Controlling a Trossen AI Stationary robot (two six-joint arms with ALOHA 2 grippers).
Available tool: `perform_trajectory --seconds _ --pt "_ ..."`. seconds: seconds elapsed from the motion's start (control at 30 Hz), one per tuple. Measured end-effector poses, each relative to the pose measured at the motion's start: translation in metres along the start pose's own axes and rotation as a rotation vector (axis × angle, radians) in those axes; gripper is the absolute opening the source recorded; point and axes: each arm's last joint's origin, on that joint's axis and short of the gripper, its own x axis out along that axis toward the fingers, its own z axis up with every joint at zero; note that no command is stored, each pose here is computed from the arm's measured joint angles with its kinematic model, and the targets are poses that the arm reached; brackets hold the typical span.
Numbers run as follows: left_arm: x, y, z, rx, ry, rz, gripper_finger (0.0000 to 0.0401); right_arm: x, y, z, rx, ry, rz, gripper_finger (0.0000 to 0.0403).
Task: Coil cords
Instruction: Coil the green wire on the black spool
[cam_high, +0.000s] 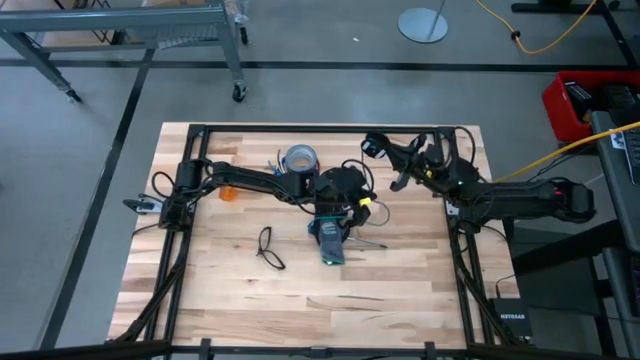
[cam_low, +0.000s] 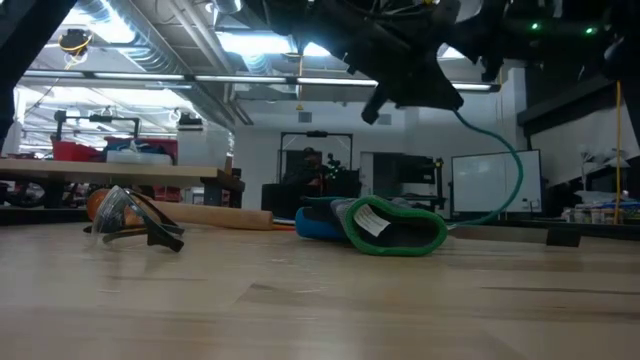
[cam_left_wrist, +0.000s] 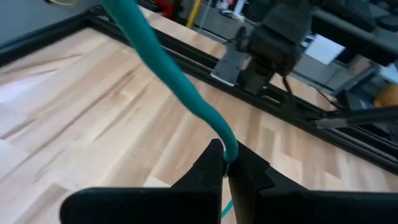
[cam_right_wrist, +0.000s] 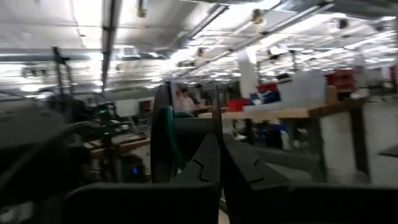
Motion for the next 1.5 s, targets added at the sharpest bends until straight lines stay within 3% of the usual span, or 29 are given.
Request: perform_trajectory --seconds 0.47,0.97,1.27,1.5 --pt "0.0 0.0 0.0 0.013 0.023 -0.054 0.0 0.0 -0.006 -0.016 0.077 0.121 -0.203 0.0001" --pt "0.002 0.013 0.004 -0.115 0.06 -0.109 0.0 -0.005 -0.006 -0.035 0.116 0.326 -0.147 0.0001" --pt "0.002 0.016 0.002 -0.095 0.09 -0.085 0.0 -0.001 -0.002 -0.025 0.157 0.231 -0.028 0.0001" --pt "0.002 0.015 0.004 -0.078 0.07 -0.096 0.0 0.001 -0.001 -0.012 0.185 0.098 -0.016 0.0001"
